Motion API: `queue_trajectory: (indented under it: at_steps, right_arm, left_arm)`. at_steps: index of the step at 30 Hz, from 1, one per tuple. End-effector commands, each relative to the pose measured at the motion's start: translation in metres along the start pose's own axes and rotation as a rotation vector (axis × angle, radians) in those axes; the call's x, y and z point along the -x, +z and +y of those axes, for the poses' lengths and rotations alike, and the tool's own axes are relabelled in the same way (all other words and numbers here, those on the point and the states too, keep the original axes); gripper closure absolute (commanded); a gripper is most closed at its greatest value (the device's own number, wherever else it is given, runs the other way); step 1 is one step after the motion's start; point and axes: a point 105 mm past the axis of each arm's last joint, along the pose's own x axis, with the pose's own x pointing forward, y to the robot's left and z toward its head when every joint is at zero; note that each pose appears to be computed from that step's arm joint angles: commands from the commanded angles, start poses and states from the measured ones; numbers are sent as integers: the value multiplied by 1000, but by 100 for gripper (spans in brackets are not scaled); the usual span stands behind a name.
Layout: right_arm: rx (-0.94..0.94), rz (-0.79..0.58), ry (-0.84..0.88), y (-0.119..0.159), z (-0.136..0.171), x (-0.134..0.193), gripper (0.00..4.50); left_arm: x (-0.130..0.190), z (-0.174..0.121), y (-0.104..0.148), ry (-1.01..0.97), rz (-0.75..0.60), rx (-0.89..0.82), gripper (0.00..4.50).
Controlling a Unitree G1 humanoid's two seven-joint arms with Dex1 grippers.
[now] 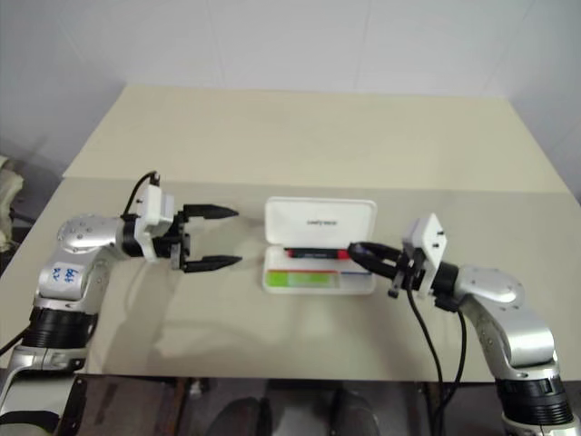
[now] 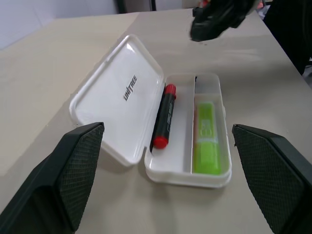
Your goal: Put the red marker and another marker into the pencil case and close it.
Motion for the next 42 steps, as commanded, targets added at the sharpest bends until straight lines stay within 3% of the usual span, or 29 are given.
queue_trajectory:
  at_steps: [1,16,22,28,29,38,39,42]
  right_arm:
    - [68,40,96,-2,2,-7,409]
    - [102,177,193,-38,-21,7,409]
    - [120,216,235,-48,-16,9,409]
    - [96,198,195,-50,-23,9,409]
    - [101,195,190,-49,-25,8,336]
    - [125,139,185,-38,-23,-1,28]
    - [125,134,185,-36,-22,0,3]
    - [137,107,180,-24,-20,2,3]
  left_arm:
    - [2,-5,12,0,-10,-56,0]
    - [1,-12,14,5,-2,-52,0]
    - [-1,-9,15,1,-6,-53,0]
    - [-2,-8,16,-1,-8,-55,0]
    - [-2,-8,16,-2,-8,-55,0]
    - [-5,-5,17,-3,-16,-59,0]
    - [-5,-5,17,-3,-16,-59,0]
    - [-5,-5,16,-2,-14,-52,0]
